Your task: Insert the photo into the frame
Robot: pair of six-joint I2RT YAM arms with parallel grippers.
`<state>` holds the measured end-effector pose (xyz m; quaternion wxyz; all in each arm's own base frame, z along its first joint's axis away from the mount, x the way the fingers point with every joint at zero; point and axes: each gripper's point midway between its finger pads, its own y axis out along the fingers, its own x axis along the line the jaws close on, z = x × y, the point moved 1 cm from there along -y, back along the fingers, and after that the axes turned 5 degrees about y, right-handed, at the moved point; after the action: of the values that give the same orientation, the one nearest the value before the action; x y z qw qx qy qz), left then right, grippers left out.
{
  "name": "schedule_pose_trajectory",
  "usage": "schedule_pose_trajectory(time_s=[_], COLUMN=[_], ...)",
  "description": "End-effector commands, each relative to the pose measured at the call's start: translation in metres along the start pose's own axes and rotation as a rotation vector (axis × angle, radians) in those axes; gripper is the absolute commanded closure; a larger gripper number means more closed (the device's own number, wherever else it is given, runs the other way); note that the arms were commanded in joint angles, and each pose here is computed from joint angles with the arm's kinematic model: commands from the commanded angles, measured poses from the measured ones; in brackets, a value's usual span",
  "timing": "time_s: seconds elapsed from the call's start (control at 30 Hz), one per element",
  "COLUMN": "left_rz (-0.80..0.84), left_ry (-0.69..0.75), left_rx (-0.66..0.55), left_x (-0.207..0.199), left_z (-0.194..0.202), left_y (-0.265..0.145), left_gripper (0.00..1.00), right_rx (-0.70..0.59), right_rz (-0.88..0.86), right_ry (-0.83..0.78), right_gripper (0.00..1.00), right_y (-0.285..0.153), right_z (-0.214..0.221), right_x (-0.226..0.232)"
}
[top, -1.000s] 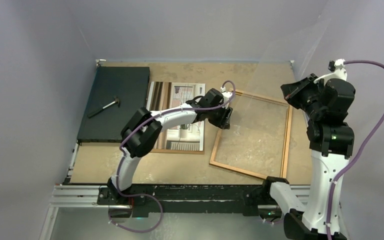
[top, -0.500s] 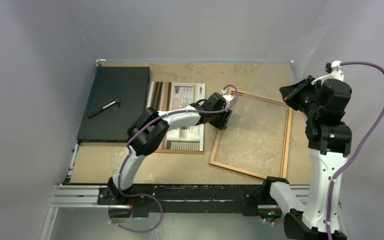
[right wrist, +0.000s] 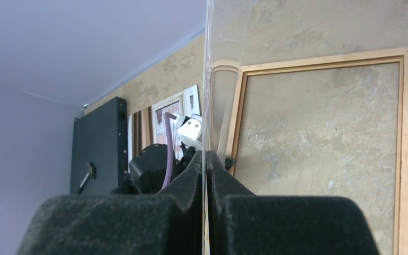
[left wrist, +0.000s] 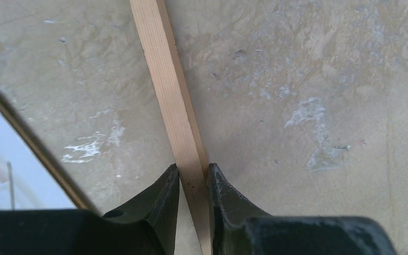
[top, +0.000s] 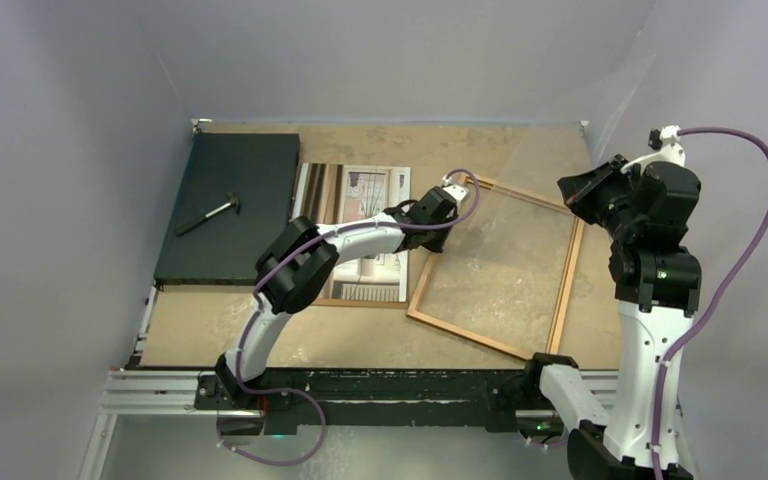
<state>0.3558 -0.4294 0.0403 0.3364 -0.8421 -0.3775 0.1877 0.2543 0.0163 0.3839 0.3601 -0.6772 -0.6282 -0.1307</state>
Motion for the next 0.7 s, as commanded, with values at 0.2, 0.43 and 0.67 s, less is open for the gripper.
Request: schedule_pose_trajectory(time_s=[0.2, 0.43, 0.67], left_rz=[-0.045, -0.079, -0.196], left_ry=[0.079, 0.027, -0.063], left_rx=[-0.174, -0.151, -0.139], left_x=[0.005, 0.035, 0.116], left_z=[-0.083, -0.073, -0.063], left_y=[-0.077, -0.088, -0.103], left_gripper=[1.0, 1.0, 1.0], right_rx=[-0.053, -0.034, 0.023], right_rz=[-0.076, -0.105, -0.16], right_ry=[0.012, 0.019, 0.047], right_gripper=[1.0, 1.0, 1.0], right_y=[-0.004, -0.002, 0.009], right_z=[-0.008, -0.004, 0.008], right_x=[0.014, 0.017, 0.021])
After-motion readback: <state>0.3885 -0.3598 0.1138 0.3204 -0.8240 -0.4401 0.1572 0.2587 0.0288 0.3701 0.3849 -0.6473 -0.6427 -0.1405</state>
